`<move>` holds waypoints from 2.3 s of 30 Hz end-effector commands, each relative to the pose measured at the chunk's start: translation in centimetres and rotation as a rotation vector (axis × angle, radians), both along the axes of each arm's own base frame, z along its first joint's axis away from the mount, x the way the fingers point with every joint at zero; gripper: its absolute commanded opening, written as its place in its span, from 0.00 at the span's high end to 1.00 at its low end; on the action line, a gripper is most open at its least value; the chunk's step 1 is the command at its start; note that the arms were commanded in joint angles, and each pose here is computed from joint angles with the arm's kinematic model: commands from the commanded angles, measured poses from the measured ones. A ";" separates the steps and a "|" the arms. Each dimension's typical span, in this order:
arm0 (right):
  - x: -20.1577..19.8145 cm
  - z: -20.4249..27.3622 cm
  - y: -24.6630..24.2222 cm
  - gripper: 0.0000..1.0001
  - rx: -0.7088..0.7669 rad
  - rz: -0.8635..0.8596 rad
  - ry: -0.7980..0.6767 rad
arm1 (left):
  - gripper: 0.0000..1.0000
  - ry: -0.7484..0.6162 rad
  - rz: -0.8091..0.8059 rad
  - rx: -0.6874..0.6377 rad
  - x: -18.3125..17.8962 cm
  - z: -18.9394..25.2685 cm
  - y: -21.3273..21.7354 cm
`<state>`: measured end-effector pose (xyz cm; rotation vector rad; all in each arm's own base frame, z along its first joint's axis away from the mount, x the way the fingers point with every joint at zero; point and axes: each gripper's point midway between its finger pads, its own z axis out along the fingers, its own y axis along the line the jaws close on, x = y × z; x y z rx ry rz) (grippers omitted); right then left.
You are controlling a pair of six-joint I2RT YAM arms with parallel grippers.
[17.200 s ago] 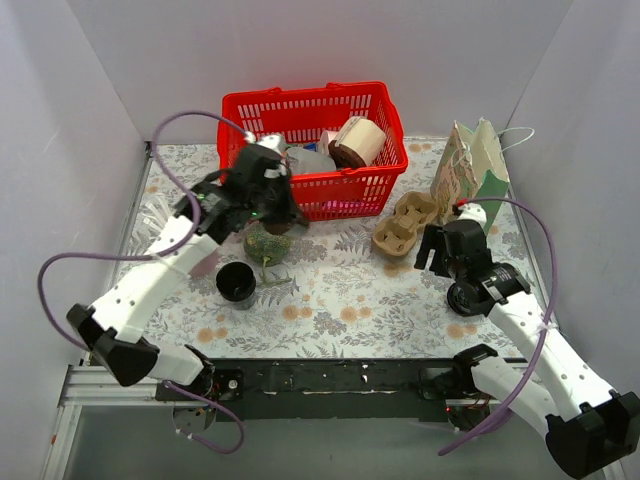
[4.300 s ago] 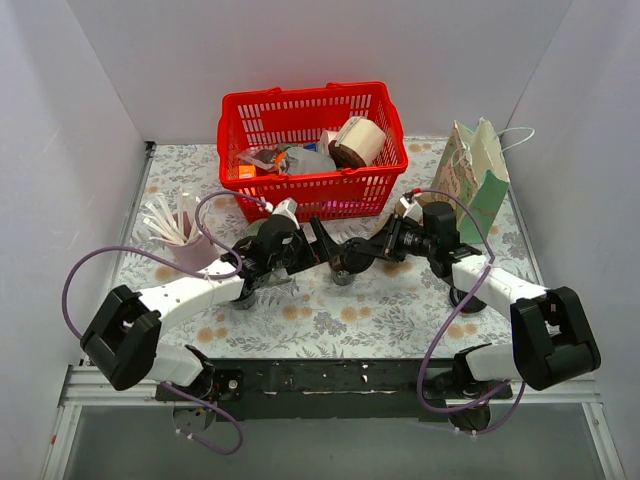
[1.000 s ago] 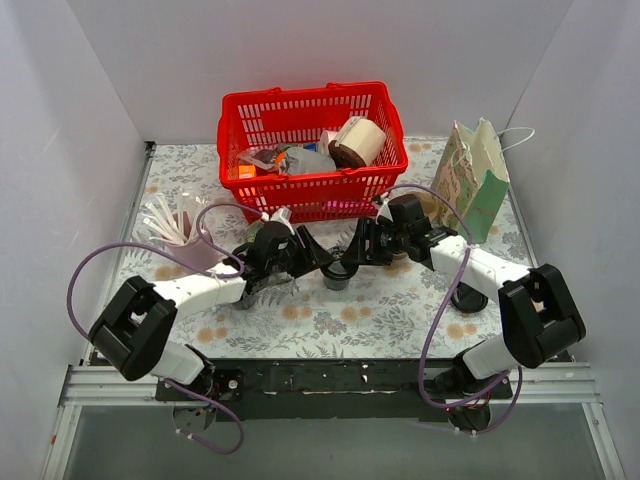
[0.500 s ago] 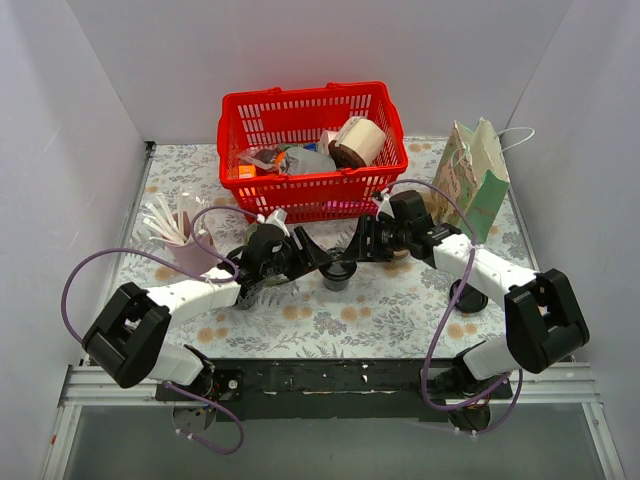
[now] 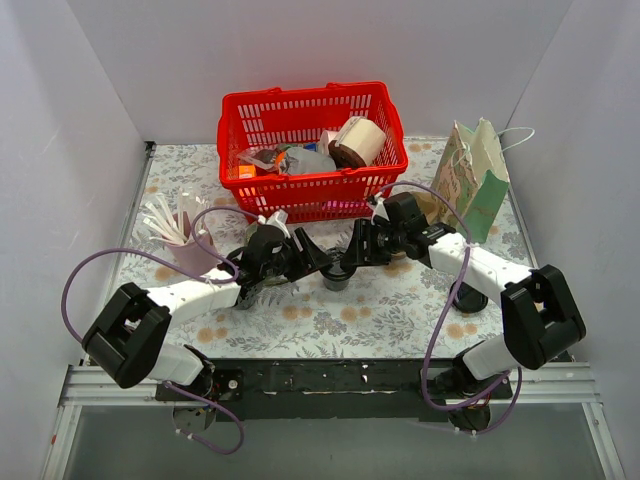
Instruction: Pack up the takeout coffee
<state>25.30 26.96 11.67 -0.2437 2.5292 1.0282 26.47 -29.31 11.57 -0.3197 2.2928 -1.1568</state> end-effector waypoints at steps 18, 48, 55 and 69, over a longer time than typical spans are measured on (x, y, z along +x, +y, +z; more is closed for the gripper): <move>0.4 -4.3 -1.1 0.58 -0.004 -0.040 -0.139 | 0.60 0.066 0.048 0.071 -1.1 -3.8 2.6; 2.0 1.1 0.1 0.33 -0.054 -0.126 -0.109 | 0.26 0.025 0.008 -0.041 -0.4 0.5 0.7; 2.8 2.9 0.8 0.30 -0.037 -0.122 -0.117 | 0.11 -0.046 0.010 -0.070 0.4 3.2 0.4; 1.0 1.2 0.8 0.32 -0.059 -0.147 0.015 | 0.13 -0.056 0.067 0.037 2.8 2.4 0.8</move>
